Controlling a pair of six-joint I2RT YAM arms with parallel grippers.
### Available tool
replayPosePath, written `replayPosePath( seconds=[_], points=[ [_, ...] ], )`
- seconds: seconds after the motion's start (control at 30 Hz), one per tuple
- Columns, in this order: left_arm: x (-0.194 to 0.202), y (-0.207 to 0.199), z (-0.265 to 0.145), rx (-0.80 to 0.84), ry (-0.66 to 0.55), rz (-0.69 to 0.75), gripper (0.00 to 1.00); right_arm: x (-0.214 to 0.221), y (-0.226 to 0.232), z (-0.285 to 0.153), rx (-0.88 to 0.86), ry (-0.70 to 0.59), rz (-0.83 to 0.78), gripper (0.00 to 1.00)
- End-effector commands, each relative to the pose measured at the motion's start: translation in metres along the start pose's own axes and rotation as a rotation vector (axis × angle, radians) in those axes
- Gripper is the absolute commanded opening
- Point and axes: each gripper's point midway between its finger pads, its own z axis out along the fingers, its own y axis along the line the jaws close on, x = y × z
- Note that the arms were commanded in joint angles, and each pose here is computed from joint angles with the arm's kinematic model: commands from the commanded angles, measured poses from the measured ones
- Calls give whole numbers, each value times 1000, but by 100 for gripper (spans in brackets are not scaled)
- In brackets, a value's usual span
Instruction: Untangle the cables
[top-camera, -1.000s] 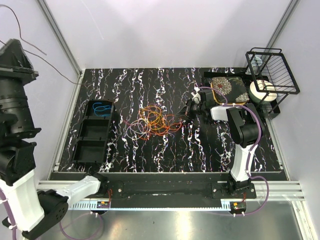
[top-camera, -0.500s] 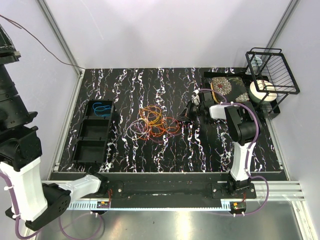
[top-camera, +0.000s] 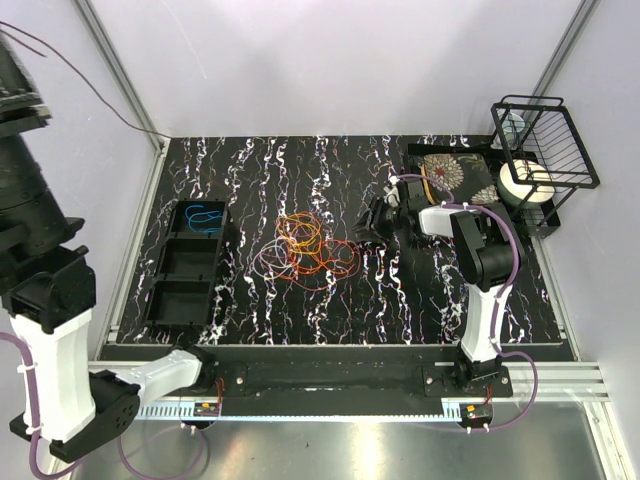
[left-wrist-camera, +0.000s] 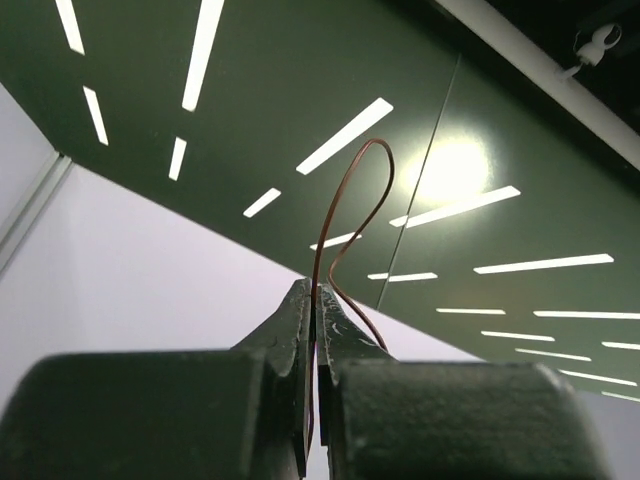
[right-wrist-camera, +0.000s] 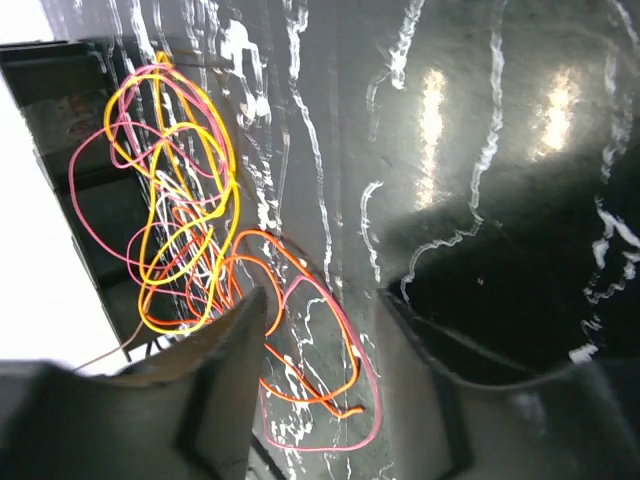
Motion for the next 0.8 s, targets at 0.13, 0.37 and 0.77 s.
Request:
replayPosePath(
  seconds=[0.13, 0.37, 0.77],
  points=[
    [63, 10, -21, 0, 154, -22, 0, -17, 51, -34, -21, -185, -255, 68],
    [149, 19, -52, 13, 368, -62, 0, -2, 102, -49, -263, -182, -353, 70],
    [180, -7, -71, 130, 517, -186, 0, 34, 145, -35, -415, -55, -353, 76]
  ],
)
